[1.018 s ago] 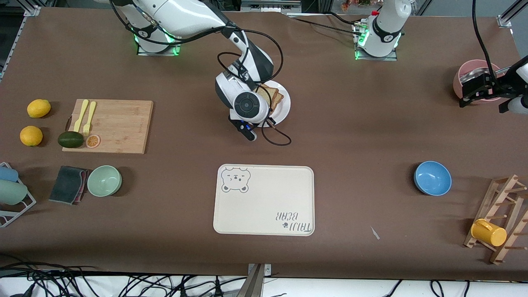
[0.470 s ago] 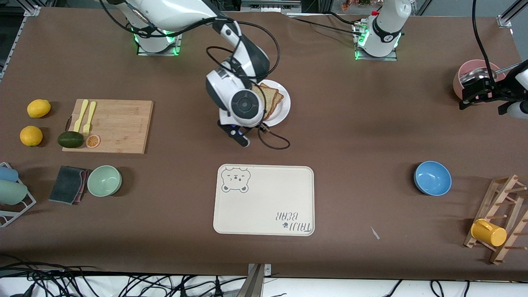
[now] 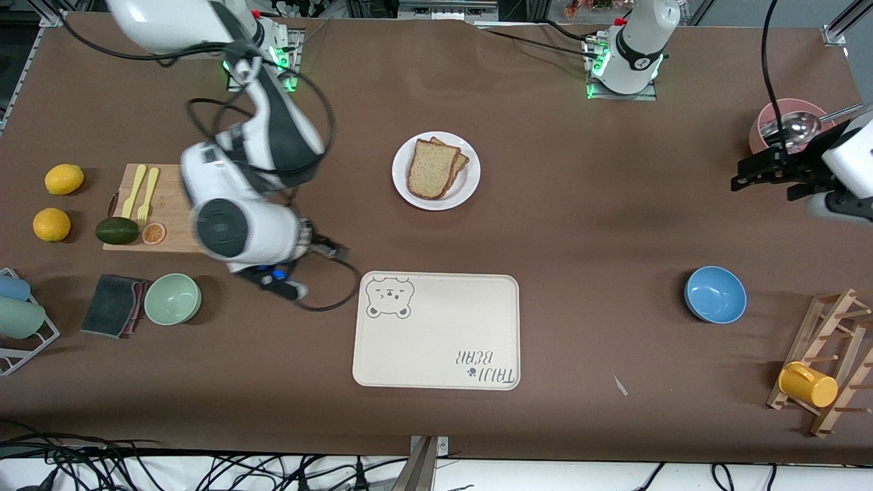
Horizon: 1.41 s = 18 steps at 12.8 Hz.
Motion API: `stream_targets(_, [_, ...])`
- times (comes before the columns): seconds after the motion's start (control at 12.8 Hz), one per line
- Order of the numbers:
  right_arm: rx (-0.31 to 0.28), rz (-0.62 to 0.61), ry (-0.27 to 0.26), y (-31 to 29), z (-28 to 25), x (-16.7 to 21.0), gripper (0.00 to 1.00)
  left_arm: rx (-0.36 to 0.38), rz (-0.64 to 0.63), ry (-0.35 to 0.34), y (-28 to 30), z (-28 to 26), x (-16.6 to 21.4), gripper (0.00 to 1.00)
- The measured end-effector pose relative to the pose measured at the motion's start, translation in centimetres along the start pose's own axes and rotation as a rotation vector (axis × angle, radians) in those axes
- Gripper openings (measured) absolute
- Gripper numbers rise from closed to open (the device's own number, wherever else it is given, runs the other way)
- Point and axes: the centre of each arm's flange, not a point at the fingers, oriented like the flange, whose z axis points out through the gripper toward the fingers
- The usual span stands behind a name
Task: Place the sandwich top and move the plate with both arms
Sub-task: 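Withdraw the right gripper to rest while the left gripper moves toward the plate, then move the left gripper to the rim of the white plate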
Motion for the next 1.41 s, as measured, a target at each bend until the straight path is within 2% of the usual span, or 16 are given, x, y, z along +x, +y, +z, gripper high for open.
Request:
stream_targets(0.23, [-0.056, -0.179, 0.046, 7.3, -2.9, 3.7, 1.00, -0.197, -0.017, -0.048, -1.4, 4.3, 1.8, 1.00])
stream_targets(0.39, [-0.078, -0.306, 0.080, 12.2, -5.2, 5.7, 1.00, -0.300, 0.039, -0.053, -1.3, 6.0, 2.7, 1.00])
stream_targets(0.47, [-0.083, -0.330, 0.102, 14.2, -6.6, 6.1, 1.00, -0.358, 0.054, -0.063, -0.8, 7.3, 3.3, 1.00])
stream_targets(0.63, [-0.068, -0.324, 0.144, 17.5, -10.7, 5.2, 1.00, -0.450, 0.065, -0.108, -0.3, 11.2, 4.7, 1.00])
stream_targets(0.94, [0.005, -0.246, 0.155, 26.2, -15.6, 2.3, 1.00, -0.653, 0.096, -0.178, 0.5, 19.1, 5.6, 1.00])
stream_targets(1.1, [0.046, -0.229, 0.158, 29.0, -16.3, 0.9, 1.00, -0.672, 0.112, -0.164, 0.6, 21.8, 5.6, 1.00])
stream_targets(1.25, [0.056, -0.227, 0.175, 30.0, -17.3, -0.9, 1.00, -0.652, 0.139, -0.106, 2.5, 24.2, 6.1, 1.00])
stream_targets(1.41, [0.051, -0.234, 0.161, 30.4, -17.0, -3.5, 1.00, -0.656, 0.153, -0.056, 5.5, 26.8, 6.2, 1.00])
